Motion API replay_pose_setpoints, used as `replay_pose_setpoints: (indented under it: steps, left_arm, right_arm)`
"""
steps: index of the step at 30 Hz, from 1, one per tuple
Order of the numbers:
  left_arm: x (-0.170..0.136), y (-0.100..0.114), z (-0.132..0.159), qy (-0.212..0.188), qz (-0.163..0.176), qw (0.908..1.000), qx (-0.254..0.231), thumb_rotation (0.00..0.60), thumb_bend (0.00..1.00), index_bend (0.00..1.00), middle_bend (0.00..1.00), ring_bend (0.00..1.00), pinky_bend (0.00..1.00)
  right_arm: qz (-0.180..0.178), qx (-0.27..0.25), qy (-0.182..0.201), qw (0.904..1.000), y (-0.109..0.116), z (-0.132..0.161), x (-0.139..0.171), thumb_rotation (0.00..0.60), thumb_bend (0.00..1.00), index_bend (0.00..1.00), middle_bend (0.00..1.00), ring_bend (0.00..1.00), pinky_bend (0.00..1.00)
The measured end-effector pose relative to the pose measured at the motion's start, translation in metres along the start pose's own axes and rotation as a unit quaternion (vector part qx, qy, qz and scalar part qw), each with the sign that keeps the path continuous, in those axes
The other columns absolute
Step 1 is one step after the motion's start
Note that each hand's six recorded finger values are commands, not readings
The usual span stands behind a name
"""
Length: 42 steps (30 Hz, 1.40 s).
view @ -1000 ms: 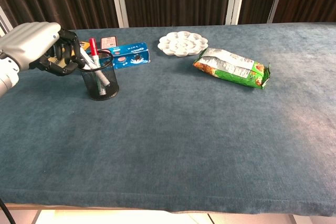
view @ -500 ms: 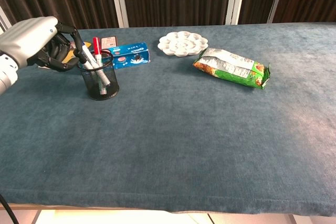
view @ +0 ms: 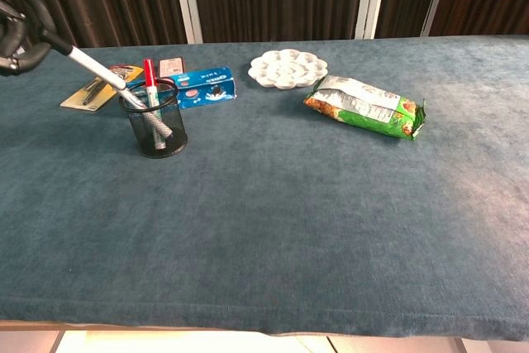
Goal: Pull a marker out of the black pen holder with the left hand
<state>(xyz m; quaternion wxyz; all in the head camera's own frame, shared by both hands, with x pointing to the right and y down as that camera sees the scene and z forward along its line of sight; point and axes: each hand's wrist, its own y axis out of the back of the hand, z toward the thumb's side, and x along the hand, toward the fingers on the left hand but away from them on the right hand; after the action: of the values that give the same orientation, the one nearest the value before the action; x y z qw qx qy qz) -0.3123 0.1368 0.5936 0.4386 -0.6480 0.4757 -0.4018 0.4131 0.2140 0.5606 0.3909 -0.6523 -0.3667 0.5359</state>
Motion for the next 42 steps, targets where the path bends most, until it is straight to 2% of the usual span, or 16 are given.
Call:
replay_pose_setpoints:
  steps: [4, 8, 13, 17, 21, 26, 28, 29, 30, 33, 35, 37, 42]
  left_arm:
    - [-0.006, 0.019, 0.014, -0.028, 0.031, 0.9985, -0.035, 0.600, 0.45, 0.77, 0.79, 0.69, 0.57]
    - [-0.001, 0.011, 0.035, -0.058, 0.024, 0.9959, -0.064, 0.600, 0.46, 0.76, 0.79, 0.68, 0.57]
    - [0.018, -0.022, 0.069, -0.096, -0.001, 0.9927, -0.072, 0.600, 0.45, 0.76, 0.79, 0.68, 0.57]
    - [0.038, -0.049, 0.087, -0.110, -0.008, 0.9921, -0.061, 0.600, 0.45, 0.77, 0.79, 0.66, 0.56]
    - [0.057, -0.073, 0.094, -0.105, -0.007, 0.9936, -0.041, 0.600, 0.45, 0.77, 0.79, 0.64, 0.56]
    - [0.077, -0.101, 0.095, -0.079, -0.008, 0.9965, -0.023, 0.600, 0.45, 0.75, 0.77, 0.59, 0.52]
    - [0.081, -0.110, 0.095, -0.072, -0.014, 0.9972, -0.017, 0.600, 0.43, 0.65, 0.71, 0.51, 0.45]
    - [0.082, -0.114, 0.095, -0.069, -0.020, 0.9973, -0.015, 0.600, 0.41, 0.56, 0.64, 0.44, 0.40]
    - [0.082, -0.118, 0.095, -0.066, -0.026, 0.9974, -0.014, 0.600, 0.39, 0.41, 0.51, 0.32, 0.32]
    - [0.080, -0.126, 0.094, -0.059, -0.049, 0.9970, -0.011, 0.600, 0.34, 0.13, 0.22, 0.07, 0.18]
    - [0.078, -0.129, 0.095, -0.053, -0.065, 0.9964, -0.011, 0.600, 0.33, 0.04, 0.12, 0.02, 0.13]
    - [0.076, -0.129, 0.095, -0.049, -0.077, 0.9957, -0.012, 0.600, 0.32, 0.00, 0.04, 0.00, 0.09]
    - [0.066, -0.119, 0.095, -0.046, -0.097, 0.9941, -0.018, 0.600, 0.30, 0.00, 0.00, 0.00, 0.04]
  right_arm:
    - [0.000, 0.001, 0.001, 1.0000, 0.000, 0.000, 0.000, 0.445, 0.24, 0.39, 0.28, 0.05, 0.16]
    - [0.000, 0.001, 0.000, 1.0000, 0.000, 0.000, -0.001, 0.444, 0.24, 0.39, 0.28, 0.05, 0.16]
    - [0.000, 0.001, 0.000, 1.0000, 0.000, 0.000, 0.000, 0.448, 0.24, 0.39, 0.28, 0.05, 0.16]
    - [0.000, 0.000, -0.001, 1.0000, 0.000, -0.001, 0.000, 0.446, 0.24, 0.39, 0.28, 0.05, 0.16]
    - [-0.001, 0.000, -0.002, 1.0000, 0.000, -0.002, 0.001, 0.445, 0.24, 0.39, 0.28, 0.05, 0.16]
    - [0.000, 0.001, -0.003, 1.0000, 0.000, -0.002, 0.001, 0.447, 0.24, 0.39, 0.28, 0.05, 0.16]
    - [-0.001, 0.001, -0.003, 1.0000, 0.000, -0.002, 0.001, 0.447, 0.24, 0.39, 0.28, 0.05, 0.16]
    - [0.000, 0.001, -0.003, 1.0000, 0.000, -0.001, 0.001, 0.444, 0.24, 0.39, 0.28, 0.05, 0.16]
    - [0.000, 0.001, -0.003, 1.0000, 0.000, -0.001, 0.001, 0.446, 0.24, 0.39, 0.28, 0.05, 0.16]
    - [0.000, 0.002, -0.003, 1.0000, 0.000, -0.001, 0.001, 0.443, 0.24, 0.39, 0.28, 0.05, 0.16]
    - [0.000, 0.001, -0.003, 1.0000, 0.000, -0.001, 0.001, 0.447, 0.24, 0.39, 0.28, 0.05, 0.16]
    - [0.000, 0.001, -0.003, 1.0000, 0.000, -0.001, 0.001, 0.448, 0.24, 0.39, 0.28, 0.05, 0.16]
    - [0.000, 0.001, -0.003, 1.0000, 0.000, -0.001, 0.000, 0.444, 0.24, 0.39, 0.28, 0.05, 0.16]
